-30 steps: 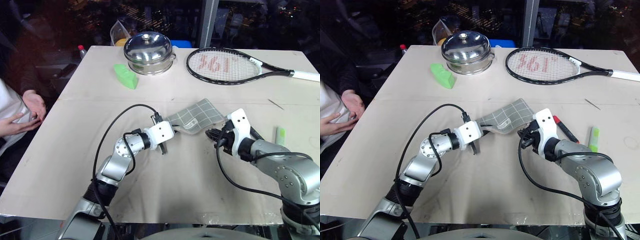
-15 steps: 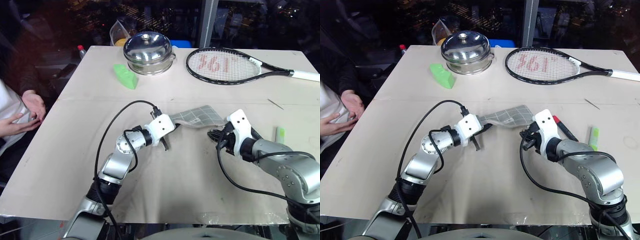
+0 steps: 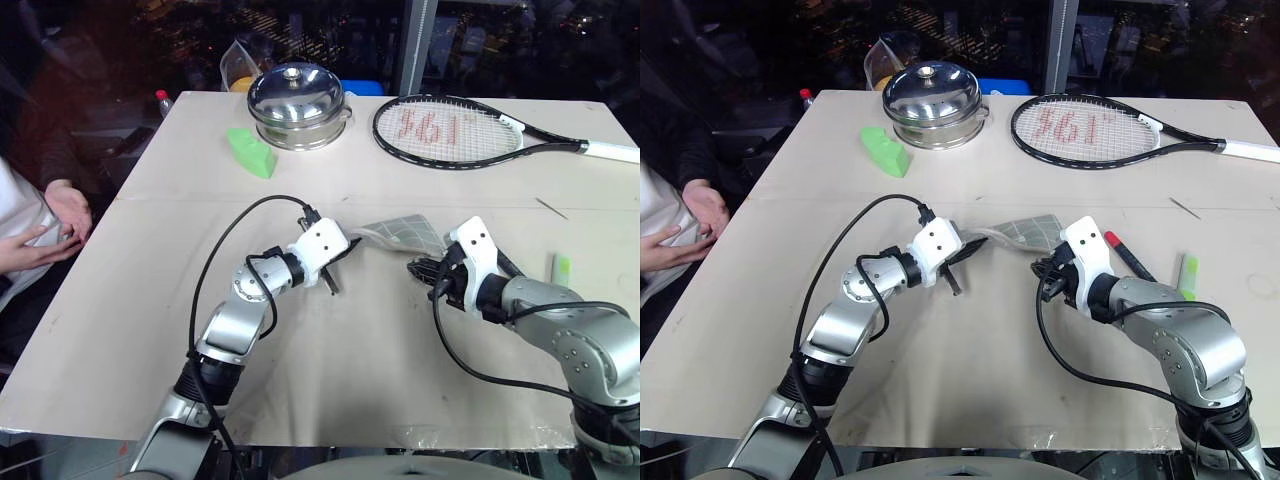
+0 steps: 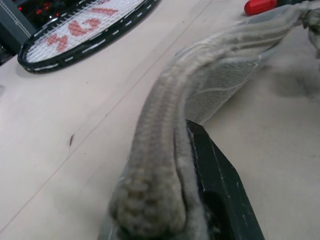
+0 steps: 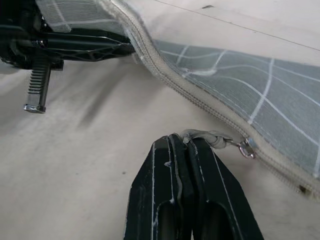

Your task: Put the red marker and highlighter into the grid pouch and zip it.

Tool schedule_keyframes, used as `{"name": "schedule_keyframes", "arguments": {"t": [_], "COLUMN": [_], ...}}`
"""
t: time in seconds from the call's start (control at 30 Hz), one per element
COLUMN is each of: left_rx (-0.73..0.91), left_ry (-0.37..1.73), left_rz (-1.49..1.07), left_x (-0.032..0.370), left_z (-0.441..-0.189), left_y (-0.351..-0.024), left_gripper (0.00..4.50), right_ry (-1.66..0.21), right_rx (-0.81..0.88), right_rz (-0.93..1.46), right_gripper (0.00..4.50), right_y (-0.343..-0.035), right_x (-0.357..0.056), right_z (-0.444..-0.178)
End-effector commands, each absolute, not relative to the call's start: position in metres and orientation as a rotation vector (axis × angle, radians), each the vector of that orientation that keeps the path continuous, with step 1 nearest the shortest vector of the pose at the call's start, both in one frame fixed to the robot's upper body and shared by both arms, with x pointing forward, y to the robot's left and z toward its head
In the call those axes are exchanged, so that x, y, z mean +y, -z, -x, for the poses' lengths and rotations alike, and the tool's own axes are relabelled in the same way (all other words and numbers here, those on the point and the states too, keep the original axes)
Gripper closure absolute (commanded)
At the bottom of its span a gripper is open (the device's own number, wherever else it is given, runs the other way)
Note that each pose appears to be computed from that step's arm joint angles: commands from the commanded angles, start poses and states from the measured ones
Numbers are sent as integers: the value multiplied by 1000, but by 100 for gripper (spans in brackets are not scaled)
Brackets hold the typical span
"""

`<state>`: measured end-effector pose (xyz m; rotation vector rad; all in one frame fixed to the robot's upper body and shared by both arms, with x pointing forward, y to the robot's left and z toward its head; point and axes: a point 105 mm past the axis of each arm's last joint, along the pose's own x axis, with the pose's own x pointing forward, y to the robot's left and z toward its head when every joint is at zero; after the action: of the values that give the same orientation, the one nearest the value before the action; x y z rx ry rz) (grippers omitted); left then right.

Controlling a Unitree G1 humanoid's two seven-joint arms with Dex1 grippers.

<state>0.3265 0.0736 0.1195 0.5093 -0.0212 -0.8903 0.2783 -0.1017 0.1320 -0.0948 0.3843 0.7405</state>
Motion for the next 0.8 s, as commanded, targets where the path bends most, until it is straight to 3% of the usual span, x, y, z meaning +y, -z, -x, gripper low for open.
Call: {"name": "schedule_keyframes", "arguments": {"t": [0.03, 0.5, 0.8], "left_rx": [-10, 29, -37], "left_ry": [969, 995, 945], "left_rz": [-398, -334, -441], "left_x": [61, 59, 59], "left_z": [-315, -312, -319], "left_y": [-129, -131, -136], "left_gripper": [450, 450, 450], "right_ry": [-748, -772, -730], "right_rx": [336, 315, 319], "right_rz": [128, 125, 67], "right_gripper": [444, 444, 444], "right_y": [-141, -150, -156], "right_x": [-103, -107, -115], "right_z": [-277, -268, -274]}}
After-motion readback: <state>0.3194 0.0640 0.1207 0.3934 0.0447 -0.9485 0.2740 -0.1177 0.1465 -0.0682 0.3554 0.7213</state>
